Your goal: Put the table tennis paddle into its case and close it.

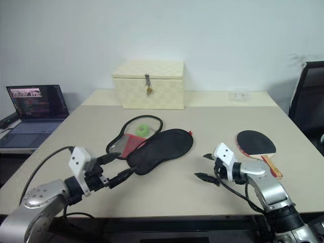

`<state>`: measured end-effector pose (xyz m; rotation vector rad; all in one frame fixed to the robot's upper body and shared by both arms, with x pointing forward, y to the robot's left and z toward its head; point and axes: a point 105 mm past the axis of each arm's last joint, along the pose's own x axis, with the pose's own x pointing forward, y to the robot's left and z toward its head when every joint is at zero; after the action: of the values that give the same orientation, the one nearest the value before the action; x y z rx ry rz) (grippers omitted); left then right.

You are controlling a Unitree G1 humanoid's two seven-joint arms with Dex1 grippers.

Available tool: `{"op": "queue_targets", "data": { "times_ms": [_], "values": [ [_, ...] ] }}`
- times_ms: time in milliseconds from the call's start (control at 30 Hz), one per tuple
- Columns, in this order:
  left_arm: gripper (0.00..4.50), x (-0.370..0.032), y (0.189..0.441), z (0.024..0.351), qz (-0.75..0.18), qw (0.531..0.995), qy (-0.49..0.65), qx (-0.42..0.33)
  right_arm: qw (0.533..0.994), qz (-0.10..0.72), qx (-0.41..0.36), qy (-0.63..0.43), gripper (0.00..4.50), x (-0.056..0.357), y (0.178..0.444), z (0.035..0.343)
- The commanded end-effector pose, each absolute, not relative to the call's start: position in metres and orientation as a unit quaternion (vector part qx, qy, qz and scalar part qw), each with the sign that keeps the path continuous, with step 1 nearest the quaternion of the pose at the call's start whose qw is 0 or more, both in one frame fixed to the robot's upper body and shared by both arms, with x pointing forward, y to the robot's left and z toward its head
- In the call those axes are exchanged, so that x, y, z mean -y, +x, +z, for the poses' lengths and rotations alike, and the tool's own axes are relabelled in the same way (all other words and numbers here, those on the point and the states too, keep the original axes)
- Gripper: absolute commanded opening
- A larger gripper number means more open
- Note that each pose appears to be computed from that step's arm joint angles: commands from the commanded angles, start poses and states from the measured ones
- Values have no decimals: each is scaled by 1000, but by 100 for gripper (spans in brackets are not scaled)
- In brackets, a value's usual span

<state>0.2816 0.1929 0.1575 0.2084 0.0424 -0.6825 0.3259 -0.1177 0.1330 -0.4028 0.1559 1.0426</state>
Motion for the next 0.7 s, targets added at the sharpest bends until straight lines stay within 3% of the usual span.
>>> {"op": "queue_targets", "data": {
  "times_ms": [33,267,567,700],
  "values": [
    [450,-191,290,164,-338,934,113,5,851,481,-51,-204,446,126,324,153],
    [450,-184,306,160,-401,910,101,-10,861,460,-49,-211,446,136,316,166],
    [450,-207,328,131,-482,849,204,-75,851,492,-19,-183,446,102,297,185],
    [450,-210,345,123,-481,843,225,-86,855,486,-18,-182,446,107,299,188]
  ]
}}
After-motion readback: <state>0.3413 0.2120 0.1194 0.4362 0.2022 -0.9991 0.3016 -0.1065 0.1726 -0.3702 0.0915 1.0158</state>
